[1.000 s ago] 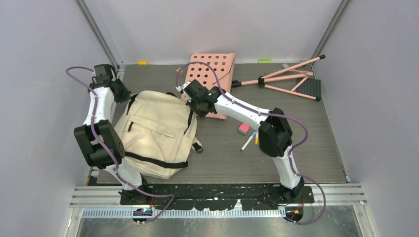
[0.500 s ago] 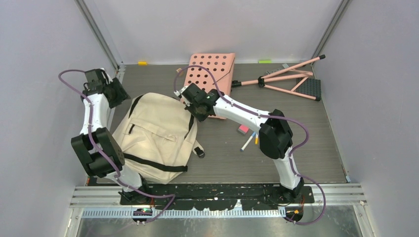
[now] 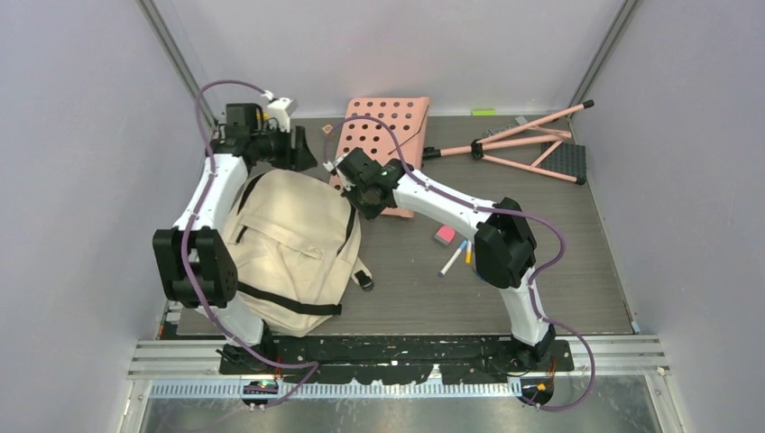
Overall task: Pack the student bag
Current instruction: Zip the student bag at the center of the board.
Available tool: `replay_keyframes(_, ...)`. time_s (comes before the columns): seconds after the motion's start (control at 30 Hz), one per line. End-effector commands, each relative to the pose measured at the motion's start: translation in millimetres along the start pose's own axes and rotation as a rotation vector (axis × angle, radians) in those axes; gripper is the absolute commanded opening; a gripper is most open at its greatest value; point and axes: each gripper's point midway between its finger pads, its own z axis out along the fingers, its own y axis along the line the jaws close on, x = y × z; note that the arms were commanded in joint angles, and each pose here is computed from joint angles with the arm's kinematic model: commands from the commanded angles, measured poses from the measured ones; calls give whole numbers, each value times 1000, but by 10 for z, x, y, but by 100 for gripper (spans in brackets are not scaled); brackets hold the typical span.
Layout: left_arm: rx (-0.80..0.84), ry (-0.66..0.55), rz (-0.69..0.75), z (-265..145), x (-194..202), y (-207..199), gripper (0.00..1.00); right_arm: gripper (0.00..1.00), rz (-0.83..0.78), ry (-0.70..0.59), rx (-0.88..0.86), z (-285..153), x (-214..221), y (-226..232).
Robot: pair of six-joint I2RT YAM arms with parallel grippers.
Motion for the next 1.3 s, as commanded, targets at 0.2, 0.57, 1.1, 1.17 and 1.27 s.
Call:
replay_keyframes(0.2,247,40,143,377,215,-540,61,0,82,-80,-16,-330,-187,-129)
replay_keyframes(0.57,188,63,137,281,618,-405,65,0,112,-75,-16,-326,-170,-168)
replay_keyframes(1.1,33,191,348,526,769,-252,56,0,118,-72,-28,-317,-160,-172)
replay_keyframes(1.17,10,192,332,565,752,-238,33,0,117,-72,-30,-311,-166,-168)
replay_keyframes(1.27,-21,171,300,588,658,-212,9,0,114,-73,-32,-308,-180,-167)
